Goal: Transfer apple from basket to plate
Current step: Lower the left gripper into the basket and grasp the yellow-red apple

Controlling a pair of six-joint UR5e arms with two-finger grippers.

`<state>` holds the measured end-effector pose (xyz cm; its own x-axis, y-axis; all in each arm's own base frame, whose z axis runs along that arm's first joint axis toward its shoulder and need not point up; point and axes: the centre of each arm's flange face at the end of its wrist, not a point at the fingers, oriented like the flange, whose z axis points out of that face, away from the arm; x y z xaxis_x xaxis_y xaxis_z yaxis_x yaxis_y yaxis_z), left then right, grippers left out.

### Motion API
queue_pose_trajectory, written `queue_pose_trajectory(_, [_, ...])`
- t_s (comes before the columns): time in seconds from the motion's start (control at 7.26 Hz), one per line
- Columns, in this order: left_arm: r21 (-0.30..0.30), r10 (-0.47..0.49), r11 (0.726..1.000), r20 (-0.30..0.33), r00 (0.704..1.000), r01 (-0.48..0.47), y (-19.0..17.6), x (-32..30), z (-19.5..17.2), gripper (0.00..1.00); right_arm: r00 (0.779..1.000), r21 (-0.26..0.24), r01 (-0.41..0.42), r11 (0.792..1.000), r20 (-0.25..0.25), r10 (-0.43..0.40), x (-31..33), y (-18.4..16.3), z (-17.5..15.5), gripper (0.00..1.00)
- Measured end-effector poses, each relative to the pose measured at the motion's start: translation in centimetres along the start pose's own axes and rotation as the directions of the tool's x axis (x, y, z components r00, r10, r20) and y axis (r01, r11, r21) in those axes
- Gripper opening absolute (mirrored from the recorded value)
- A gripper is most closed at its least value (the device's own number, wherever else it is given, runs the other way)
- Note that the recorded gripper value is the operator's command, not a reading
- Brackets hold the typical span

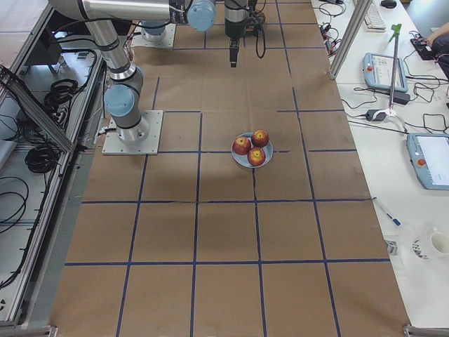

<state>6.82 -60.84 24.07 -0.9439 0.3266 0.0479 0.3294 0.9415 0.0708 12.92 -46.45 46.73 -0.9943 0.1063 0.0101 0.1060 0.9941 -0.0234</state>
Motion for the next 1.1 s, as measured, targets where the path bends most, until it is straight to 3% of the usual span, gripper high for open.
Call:
queue_pose_trajectory(0.55, [-0.053,0.002,0.999,-0.008,1.0,-0.003,0.8,0.2,3.9,0.99,1.0,0.0,0.0,1.0,0.0,0.0,0.0,0.0,0.0,1.0])
queue_pose_trajectory(0.83, [-0.052,0.002,0.999,-0.002,1.0,-0.002,1.0,0.2,4.4,0.89,1.0,0.0,0.0,1.0,0.0,0.0,0.0,0.0,0.0,1.0])
queue_pose_trajectory(0.96, [-0.059,0.0,0.998,-0.005,1.0,0.0,1.2,0.2,4.7,0.73,1.0,0.0,0.0,1.0,0.0,0.0,0.0,0.0,0.0,1.0])
queue_pose_trajectory(1.1, [-0.069,-0.004,0.998,-0.008,1.0,0.004,1.6,0.1,5.1,0.43,1.0,0.0,0.0,1.0,0.0,0.0,0.0,0.0,0.0,1.0])
